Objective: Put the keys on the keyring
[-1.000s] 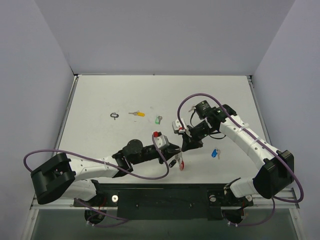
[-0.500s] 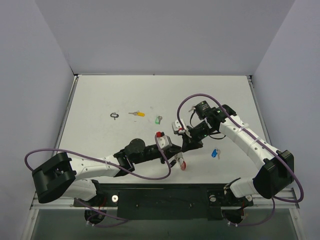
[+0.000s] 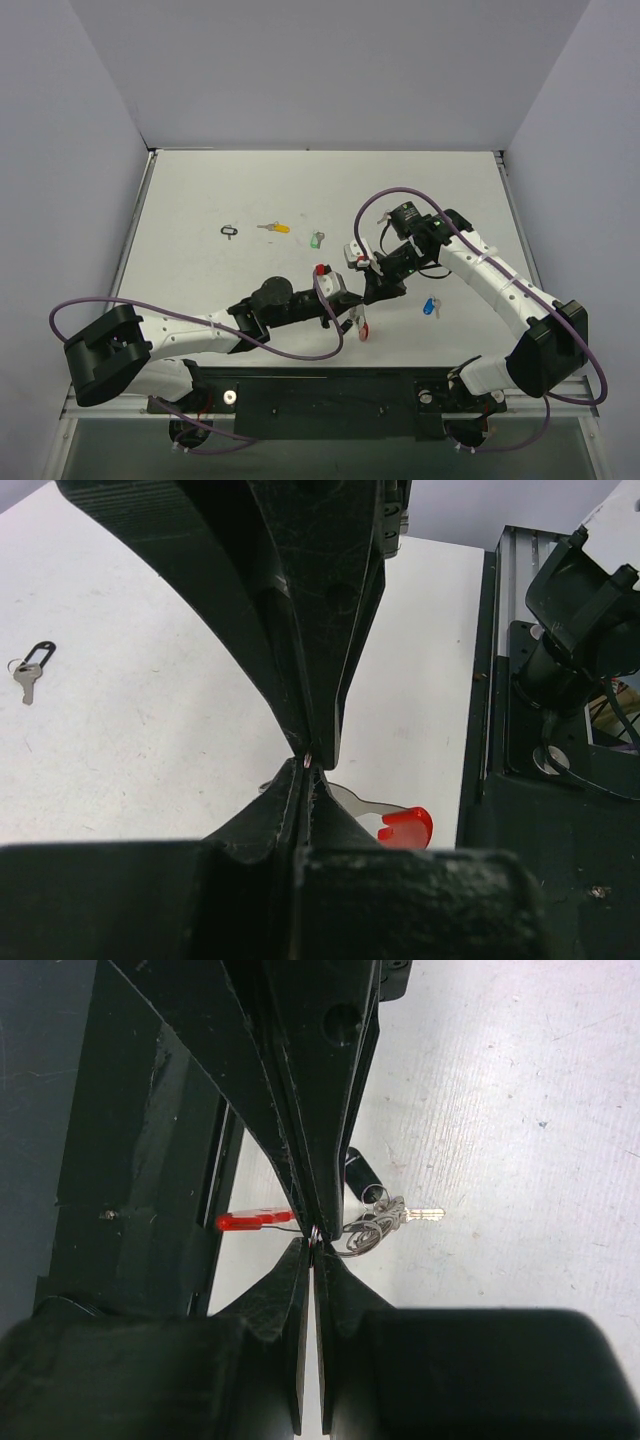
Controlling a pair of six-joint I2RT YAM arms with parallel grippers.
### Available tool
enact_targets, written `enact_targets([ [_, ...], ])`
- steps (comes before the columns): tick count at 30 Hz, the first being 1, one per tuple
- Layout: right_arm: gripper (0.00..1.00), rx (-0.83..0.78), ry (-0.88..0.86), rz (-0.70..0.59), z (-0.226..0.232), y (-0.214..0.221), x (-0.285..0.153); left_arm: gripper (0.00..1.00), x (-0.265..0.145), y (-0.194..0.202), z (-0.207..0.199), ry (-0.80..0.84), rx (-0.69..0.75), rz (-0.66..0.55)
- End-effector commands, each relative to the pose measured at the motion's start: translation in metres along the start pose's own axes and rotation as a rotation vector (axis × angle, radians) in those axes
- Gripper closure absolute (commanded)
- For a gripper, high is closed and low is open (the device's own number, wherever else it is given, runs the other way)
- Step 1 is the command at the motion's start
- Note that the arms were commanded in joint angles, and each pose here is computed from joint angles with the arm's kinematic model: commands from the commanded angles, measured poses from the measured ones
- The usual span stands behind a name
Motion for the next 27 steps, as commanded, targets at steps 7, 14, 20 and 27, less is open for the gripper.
enact_targets([
  [7, 0.72, 0.023, -0.061, -0.050, 0.011, -0.004, 0.003, 1.00, -0.013, -0.035, 0.011, -0.109, -0.050, -0.207],
  [14, 0.62, 0.027, -0.076, -0.121, 0.013, -0.011, 0.000, 1.00, -0.034, -0.050, 0.010, -0.146, -0.186, -0.428],
  [20, 0.62, 0.038, -0.089, -0.153, 0.013, -0.013, 0.005, 1.00, -0.032, -0.056, 0.004, -0.102, -0.211, -0.492],
  [27, 0.62, 0.044, -0.083, -0.181, 0.013, -0.018, 0.004, 1.00, -0.030, -0.058, 0.002, -0.084, -0.217, -0.493],
])
Point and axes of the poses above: each gripper's point midway between its finger pads, its own x axis out along the fingers, its own z axis along the line the jaws close on, y = z × x, the point moved 4 cm from there along -x, back along the fingers, and after that the axes turned 7 degrees about x, right-handed, at the moved point
